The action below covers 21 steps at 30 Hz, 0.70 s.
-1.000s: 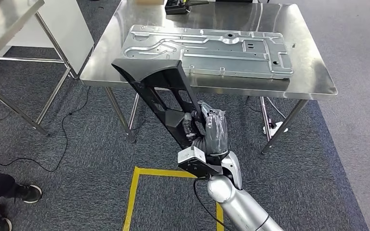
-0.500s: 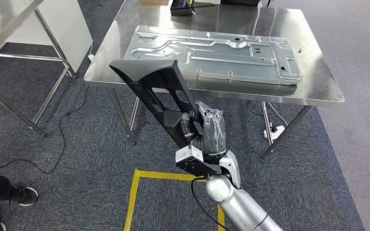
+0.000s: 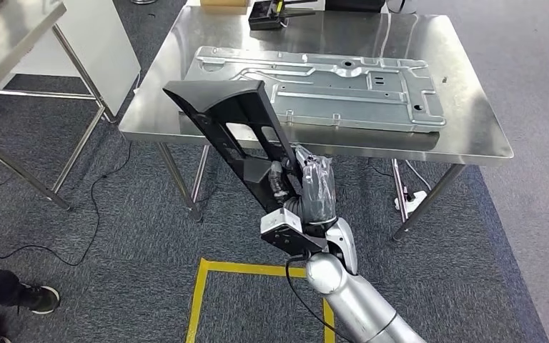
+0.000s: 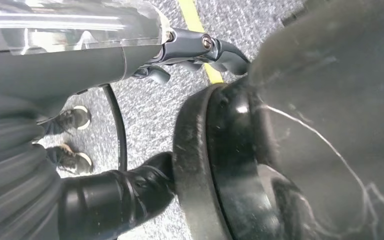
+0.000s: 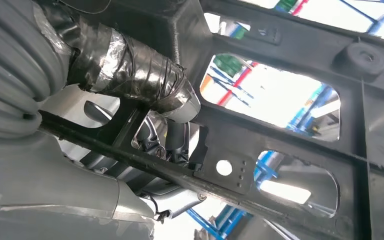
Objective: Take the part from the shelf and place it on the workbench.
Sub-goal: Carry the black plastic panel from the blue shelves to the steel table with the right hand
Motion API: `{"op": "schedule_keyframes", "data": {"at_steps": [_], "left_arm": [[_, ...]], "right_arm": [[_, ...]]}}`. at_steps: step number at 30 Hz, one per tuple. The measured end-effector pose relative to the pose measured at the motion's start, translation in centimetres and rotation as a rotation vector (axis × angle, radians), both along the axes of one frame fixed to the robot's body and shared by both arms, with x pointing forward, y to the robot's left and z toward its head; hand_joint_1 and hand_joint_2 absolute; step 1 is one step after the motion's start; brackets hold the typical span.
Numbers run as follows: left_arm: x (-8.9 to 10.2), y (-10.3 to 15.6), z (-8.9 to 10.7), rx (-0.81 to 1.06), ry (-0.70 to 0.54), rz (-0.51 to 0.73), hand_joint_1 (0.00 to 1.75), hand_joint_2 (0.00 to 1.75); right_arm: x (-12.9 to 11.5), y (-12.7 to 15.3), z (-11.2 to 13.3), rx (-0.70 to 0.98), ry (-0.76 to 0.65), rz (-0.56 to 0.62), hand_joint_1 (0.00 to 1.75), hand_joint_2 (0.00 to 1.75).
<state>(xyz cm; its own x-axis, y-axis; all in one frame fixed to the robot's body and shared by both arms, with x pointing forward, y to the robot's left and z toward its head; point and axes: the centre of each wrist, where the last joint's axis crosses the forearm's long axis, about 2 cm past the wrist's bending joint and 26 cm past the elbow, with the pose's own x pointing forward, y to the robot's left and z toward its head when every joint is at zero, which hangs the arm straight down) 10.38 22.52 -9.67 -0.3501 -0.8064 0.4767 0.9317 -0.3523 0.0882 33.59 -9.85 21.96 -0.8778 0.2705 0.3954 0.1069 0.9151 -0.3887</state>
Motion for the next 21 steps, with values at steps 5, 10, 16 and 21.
{"op": "schedule_keyframes", "data": {"at_steps": [5, 10, 16, 21], "left_arm": [[0.1, 0.0, 0.0, -0.001, 0.001, -0.017, 0.00, 1.75], [0.3, 0.0, 0.1, 0.005, -0.001, -0.031, 0.00, 1.75], [0.4, -0.2, 0.1, 0.004, -0.003, -0.037, 0.00, 1.75], [0.5, -0.2, 0.1, 0.004, -0.004, -0.042, 0.00, 1.75]], "right_arm": [[0.2, -0.1, 0.2, -0.001, 0.000, -0.004, 1.75, 1.75], [0.6, 0.0, 0.8, 0.005, -0.013, -0.006, 1.75, 1.75], [0.8, 0.0, 1.3, 0.008, -0.023, -0.007, 1.75, 1.75], [0.8, 0.0, 1.2, 0.008, -0.018, -0.010, 1.75, 1.75]]}}
